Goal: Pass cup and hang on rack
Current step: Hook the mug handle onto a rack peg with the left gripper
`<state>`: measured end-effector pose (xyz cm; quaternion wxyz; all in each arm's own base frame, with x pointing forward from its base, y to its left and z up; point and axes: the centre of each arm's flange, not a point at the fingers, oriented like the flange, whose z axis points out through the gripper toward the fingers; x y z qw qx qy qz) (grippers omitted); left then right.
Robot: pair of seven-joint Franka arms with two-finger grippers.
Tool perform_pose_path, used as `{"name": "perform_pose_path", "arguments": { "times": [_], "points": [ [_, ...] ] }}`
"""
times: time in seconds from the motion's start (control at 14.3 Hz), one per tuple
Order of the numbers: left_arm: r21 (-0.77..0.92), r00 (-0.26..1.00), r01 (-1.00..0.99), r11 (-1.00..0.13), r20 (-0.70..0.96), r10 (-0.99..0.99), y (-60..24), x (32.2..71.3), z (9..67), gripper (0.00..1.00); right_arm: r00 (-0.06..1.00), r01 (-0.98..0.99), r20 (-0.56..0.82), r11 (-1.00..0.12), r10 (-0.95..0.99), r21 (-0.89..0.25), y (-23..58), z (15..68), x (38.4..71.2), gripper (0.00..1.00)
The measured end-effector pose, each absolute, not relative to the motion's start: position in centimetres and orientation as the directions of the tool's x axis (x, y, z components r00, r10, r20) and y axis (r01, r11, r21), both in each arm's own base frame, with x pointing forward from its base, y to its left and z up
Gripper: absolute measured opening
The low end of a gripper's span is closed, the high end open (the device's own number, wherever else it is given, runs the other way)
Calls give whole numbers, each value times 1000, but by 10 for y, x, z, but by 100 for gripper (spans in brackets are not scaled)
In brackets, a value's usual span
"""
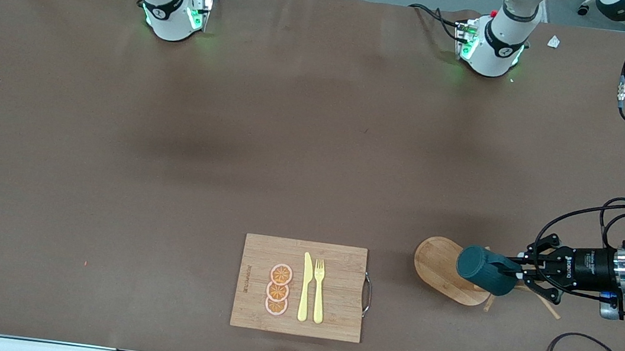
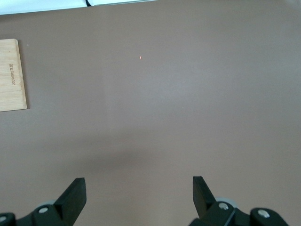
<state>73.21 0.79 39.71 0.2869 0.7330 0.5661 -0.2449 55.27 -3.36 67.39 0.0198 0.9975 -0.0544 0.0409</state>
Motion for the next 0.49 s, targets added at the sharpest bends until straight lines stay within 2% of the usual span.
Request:
{"name": "perform_pose_path", "arguments": {
  "times": [0.28,0.42,0.49],
  "points": [
    [141,225,974,-177,-689,689,18,732,395,24,991,-110,84,-993,-107,35,-34,674,553,100],
    [140,210,978,-157,-698,685,29,732,394,40,991,-110,84,-993,-107,35,-34,674,553,100],
    [141,209,978,-156,-699,684,30,732,394,52,991,-110,84,-993,-107,35,-33,674,553,100]
  ]
}}
